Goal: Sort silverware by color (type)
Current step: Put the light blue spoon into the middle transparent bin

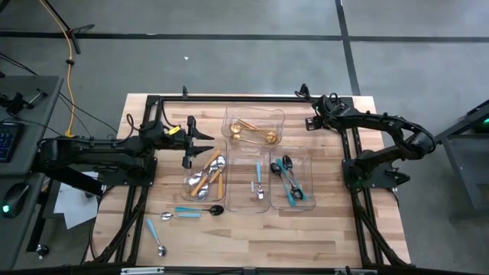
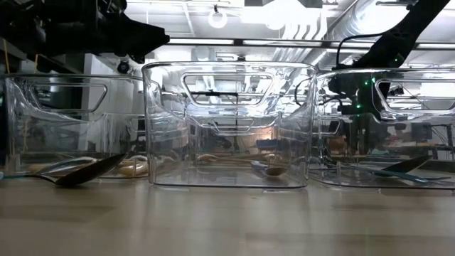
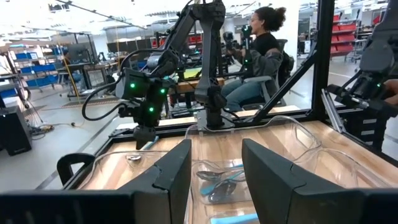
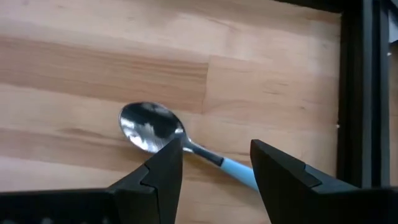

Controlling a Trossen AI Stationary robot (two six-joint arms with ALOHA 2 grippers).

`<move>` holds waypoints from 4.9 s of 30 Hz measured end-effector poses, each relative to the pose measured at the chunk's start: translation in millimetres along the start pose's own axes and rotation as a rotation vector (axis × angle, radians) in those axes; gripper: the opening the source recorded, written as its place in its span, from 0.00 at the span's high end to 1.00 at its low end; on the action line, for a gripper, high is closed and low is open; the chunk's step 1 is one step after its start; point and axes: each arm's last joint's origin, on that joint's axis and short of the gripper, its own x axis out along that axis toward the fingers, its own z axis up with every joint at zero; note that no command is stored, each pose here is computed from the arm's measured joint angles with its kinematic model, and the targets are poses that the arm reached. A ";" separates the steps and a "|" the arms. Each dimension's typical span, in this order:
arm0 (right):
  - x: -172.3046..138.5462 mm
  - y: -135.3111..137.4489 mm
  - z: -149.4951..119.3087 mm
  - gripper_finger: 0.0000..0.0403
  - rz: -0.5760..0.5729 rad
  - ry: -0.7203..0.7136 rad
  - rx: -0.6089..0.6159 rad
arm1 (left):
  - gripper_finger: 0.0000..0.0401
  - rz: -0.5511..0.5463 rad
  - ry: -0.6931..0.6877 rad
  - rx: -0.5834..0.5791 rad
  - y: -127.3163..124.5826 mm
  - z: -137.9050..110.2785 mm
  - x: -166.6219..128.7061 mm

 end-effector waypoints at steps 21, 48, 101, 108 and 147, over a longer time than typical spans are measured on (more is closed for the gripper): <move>0.4 3.1 8.6 0.57 0.084 -0.055 0.091 | 0.68 0.000 -0.001 -0.016 0.0 0.1 0.0; -2.4 9.1 -7.7 0.57 0.188 0.143 0.121 | 0.68 0.000 -0.003 -0.014 0.0 0.3 0.0; 29.6 30.5 4.1 0.57 -0.035 -0.164 0.182 | 0.68 0.001 -0.007 0.011 0.1 0.7 0.0; 31.1 36.6 6.6 0.57 -0.023 -0.139 0.163 | 0.68 0.001 -0.007 0.011 0.1 0.7 0.0; -37.5 30.0 -0.8 0.57 0.226 -0.078 0.110 | 0.68 -0.001 0.012 -0.019 -0.1 -1.2 0.0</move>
